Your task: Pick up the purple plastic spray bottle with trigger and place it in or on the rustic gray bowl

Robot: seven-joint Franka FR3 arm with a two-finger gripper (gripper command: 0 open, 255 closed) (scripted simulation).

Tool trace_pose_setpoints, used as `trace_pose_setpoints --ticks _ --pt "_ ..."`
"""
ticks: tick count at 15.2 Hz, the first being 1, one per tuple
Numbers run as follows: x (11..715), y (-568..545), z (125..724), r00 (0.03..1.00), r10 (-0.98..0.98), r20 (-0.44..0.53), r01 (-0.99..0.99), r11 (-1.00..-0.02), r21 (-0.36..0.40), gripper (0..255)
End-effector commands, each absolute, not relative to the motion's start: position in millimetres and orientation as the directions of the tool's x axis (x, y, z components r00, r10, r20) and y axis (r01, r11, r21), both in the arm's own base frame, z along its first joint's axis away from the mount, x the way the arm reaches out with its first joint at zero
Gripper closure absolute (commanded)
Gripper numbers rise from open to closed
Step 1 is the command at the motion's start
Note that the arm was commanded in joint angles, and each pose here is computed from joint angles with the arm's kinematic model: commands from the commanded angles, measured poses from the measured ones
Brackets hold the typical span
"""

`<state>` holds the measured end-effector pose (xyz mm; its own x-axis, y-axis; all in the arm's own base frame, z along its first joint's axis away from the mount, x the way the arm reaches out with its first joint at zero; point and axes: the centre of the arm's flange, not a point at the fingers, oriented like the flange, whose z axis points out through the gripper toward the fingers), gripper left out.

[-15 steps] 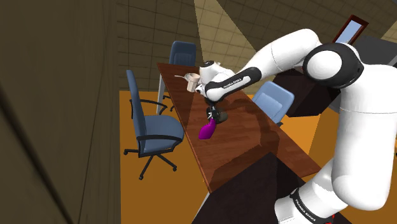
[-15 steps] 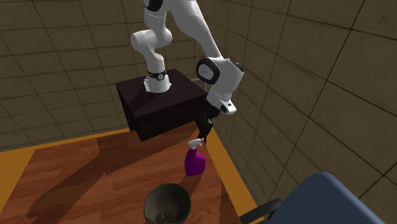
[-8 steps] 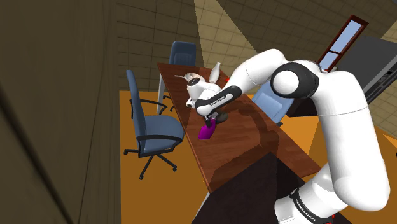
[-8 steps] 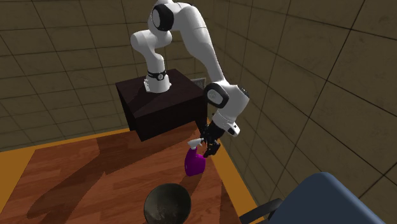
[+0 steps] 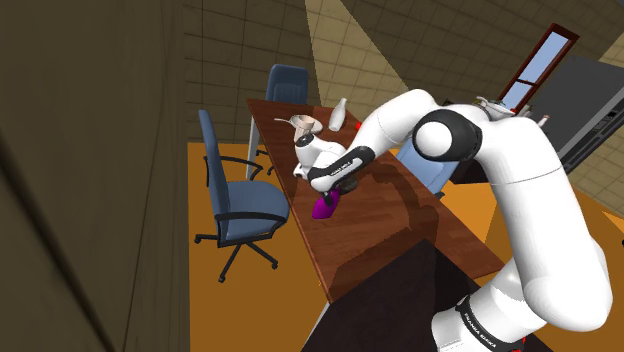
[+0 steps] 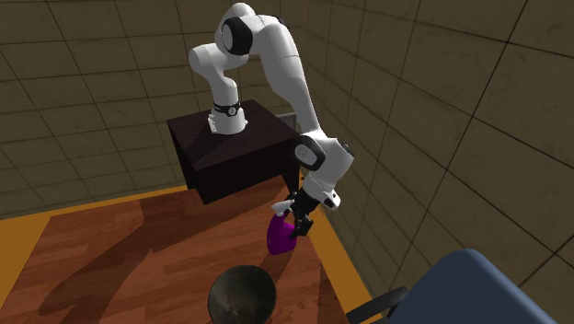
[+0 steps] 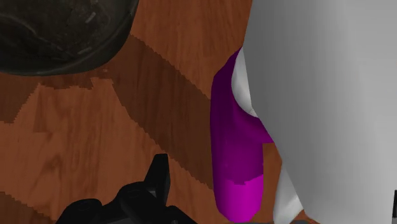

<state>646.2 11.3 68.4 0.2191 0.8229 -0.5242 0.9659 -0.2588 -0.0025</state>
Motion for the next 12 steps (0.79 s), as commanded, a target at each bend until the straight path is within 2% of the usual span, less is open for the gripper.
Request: trace_pose_setpoints --ticks 1,8,9,12 --pt "645.0 8.8 60.5 0.219 0.823 -0.524 0.966 -0.258 -0.002 0" --pt "645.0 8.8 60.5 0.219 0.823 -0.524 0.966 -0.258 -0.002 0" --pt "645.0 8.8 60.5 0.219 0.823 -0.524 0.966 -0.258 -0.002 255" --pt "645.0 8.8 60.5 0.219 0.823 -0.524 0.966 -0.258 -0.002 255"
